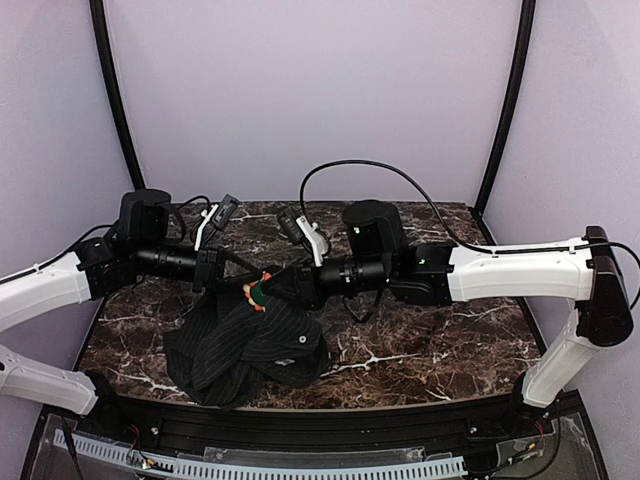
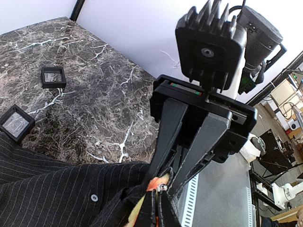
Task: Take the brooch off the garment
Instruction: Pass from the right arm to the left
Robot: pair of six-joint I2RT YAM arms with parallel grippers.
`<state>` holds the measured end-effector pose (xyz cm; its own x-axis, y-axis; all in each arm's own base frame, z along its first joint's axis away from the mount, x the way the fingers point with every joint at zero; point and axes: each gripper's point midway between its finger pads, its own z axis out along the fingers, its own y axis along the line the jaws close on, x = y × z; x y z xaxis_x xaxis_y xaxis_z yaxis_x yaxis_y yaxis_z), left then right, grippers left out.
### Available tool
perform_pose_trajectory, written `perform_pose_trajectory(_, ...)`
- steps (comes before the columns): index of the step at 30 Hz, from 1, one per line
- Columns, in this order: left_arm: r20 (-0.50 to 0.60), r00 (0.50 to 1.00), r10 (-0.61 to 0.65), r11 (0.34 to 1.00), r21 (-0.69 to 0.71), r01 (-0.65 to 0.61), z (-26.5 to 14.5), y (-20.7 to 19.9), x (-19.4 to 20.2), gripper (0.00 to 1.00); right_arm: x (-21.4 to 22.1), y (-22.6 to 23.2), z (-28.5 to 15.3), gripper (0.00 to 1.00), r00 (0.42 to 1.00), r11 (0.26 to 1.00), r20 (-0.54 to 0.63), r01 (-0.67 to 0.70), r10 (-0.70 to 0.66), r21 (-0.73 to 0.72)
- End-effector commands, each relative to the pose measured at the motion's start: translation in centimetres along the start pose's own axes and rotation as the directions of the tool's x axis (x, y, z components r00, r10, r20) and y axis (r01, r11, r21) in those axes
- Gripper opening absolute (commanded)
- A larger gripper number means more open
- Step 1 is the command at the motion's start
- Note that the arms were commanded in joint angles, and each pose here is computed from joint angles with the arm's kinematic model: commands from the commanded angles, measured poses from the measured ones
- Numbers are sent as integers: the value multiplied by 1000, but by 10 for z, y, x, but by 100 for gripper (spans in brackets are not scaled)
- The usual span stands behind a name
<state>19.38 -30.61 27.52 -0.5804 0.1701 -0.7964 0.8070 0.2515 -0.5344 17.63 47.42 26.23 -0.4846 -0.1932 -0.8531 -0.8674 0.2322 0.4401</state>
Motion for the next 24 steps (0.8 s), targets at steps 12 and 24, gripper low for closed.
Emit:
perform_pose_trajectory(12, 68, 996, 51, 997, 47, -54, -4, -13, -10, 1, -15, 17, -15, 47, 997, 998, 77, 13, -8, -68)
perform_pose_trajectory(24, 117, 991, 71, 987, 135, -86, -13, -34, -13, 1, -14, 25, -45, 86, 983, 976, 176, -6, 45, -216)
